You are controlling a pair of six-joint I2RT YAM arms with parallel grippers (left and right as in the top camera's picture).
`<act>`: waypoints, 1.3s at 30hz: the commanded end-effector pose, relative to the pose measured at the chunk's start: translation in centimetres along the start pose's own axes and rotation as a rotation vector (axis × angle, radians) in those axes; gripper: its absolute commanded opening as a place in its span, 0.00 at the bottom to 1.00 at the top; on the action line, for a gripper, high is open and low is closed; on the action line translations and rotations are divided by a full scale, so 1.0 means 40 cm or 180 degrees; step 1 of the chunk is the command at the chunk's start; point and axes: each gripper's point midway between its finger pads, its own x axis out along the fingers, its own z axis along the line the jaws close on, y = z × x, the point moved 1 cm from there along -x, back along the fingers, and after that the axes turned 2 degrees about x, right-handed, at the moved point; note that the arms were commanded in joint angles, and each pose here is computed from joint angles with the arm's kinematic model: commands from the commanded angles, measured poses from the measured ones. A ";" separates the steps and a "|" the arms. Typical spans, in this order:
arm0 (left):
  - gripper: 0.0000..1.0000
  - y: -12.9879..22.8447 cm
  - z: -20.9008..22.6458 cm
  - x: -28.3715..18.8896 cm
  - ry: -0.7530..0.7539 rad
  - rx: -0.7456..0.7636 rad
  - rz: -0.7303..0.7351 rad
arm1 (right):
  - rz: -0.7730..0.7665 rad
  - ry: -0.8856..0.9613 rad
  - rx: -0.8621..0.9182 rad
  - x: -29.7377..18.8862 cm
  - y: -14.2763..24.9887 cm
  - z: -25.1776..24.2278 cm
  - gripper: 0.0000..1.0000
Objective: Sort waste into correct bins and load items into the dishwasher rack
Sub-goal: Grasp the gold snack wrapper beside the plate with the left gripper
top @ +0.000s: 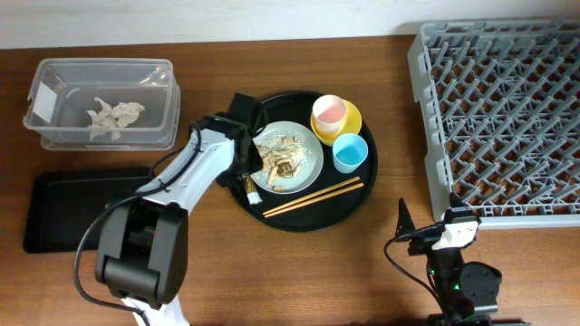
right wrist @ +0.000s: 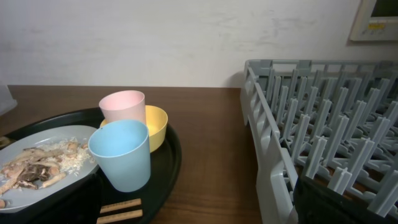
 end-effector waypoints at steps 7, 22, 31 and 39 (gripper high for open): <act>0.47 0.010 -0.004 0.059 -0.0050 -0.0035 0.0108 | 0.0017 0.0002 0.0021 0.000 0.006 0.000 0.98; 0.08 -0.013 -0.018 -0.014 0.0122 -0.0058 -0.0033 | 0.0017 0.0001 0.0021 0.000 0.006 0.001 0.98; 0.09 -0.021 -0.015 -0.077 0.0222 -0.0076 -0.0146 | 0.0017 0.0002 0.0021 0.000 0.006 0.000 0.98; 0.01 -0.048 -0.002 -0.120 0.0306 -0.0161 -0.0267 | 0.0017 0.0002 0.0021 0.000 0.006 0.000 0.99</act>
